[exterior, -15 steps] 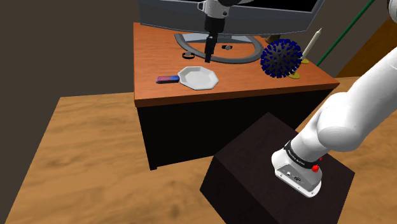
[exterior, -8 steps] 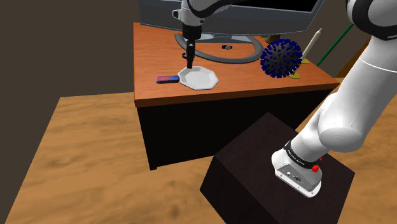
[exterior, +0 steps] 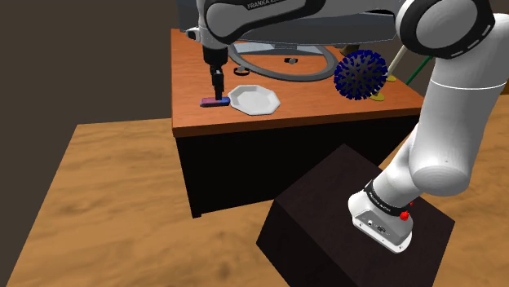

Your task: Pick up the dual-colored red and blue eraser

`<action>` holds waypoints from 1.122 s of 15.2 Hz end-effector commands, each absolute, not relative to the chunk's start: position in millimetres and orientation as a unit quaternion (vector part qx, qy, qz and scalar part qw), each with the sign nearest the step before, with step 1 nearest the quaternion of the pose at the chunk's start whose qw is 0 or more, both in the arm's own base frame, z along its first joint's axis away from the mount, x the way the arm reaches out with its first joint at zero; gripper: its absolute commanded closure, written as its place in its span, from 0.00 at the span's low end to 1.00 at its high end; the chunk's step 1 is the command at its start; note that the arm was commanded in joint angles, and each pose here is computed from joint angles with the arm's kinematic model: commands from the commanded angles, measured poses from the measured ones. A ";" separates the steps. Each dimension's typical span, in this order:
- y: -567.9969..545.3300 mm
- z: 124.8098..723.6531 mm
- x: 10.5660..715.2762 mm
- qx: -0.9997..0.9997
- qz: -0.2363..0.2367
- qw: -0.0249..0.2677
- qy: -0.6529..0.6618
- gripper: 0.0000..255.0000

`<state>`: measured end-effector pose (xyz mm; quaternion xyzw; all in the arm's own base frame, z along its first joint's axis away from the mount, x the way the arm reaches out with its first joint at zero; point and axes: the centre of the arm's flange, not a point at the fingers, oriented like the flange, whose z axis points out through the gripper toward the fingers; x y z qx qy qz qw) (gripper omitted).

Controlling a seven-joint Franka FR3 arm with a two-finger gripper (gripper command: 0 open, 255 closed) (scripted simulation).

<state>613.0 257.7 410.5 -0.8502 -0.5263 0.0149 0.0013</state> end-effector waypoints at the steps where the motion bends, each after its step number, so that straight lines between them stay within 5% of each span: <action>1: 262.8 400.7 614.2 -0.846 0.014 0.001 -0.533 0.00; 8: 262.8 371.2 614.1 -0.846 0.014 0.001 -0.533 0.00; 9: 263.7 371.4 614.2 -0.846 0.014 0.001 -0.533 1.00; 17: 264.1 371.1 613.9 -0.846 0.014 0.001 -0.533 1.00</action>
